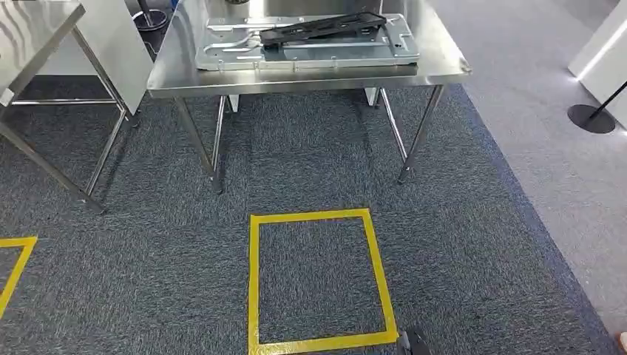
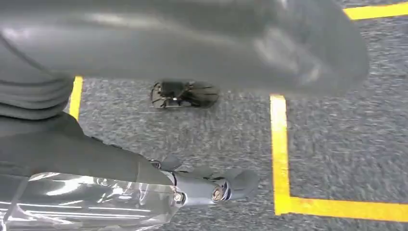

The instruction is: Take the parts from the cabinet and place them on the table.

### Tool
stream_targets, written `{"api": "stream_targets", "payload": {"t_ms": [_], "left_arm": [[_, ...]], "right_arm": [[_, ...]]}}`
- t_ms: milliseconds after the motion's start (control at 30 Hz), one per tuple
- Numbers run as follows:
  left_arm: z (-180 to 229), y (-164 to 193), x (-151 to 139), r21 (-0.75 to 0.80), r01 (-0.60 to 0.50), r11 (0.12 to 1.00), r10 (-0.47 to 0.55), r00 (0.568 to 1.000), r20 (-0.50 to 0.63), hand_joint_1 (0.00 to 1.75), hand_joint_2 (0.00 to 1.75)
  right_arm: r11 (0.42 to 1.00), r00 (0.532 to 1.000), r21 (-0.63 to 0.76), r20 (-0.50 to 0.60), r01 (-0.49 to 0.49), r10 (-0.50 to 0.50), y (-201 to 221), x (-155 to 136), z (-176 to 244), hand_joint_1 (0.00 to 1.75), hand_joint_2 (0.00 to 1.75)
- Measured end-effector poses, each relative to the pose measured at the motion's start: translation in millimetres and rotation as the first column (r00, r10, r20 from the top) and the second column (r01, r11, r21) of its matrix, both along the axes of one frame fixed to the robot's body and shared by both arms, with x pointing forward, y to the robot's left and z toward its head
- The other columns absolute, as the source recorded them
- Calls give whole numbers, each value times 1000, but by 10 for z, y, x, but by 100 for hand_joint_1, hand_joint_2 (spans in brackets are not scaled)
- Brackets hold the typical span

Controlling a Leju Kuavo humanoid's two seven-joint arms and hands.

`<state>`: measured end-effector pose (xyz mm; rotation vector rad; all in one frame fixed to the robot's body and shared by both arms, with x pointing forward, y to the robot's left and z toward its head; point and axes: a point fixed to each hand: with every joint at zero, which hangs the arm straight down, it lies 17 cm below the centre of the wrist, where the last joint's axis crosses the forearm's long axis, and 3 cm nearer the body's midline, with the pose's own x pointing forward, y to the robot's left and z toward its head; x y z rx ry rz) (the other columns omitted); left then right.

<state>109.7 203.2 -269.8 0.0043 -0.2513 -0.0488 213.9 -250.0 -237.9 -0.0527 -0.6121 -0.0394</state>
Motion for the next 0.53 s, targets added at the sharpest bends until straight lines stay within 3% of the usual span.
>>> {"api": "stream_targets", "payload": {"t_ms": [100,133,333,533], "left_arm": [[1,-8,4,-2,1,1000,-1,1000,-9,0,175],[0,-17,-6,-5,6,1000,-6,1000,-12,0,175],[-2,-31,-22,-8,18,1000,-19,1000,-21,0,175],[-8,195,68,35,5,999,-5,1000,3,0,175]], "right_arm": [[1000,1000,0,4,-18,18,37,36,14,0,0],[1000,1000,4,7,-23,23,54,45,19,0,175],[998,998,19,7,-58,58,130,45,26,0,175],[997,994,35,-83,-74,76,175,-397,-126,0,175]]}}
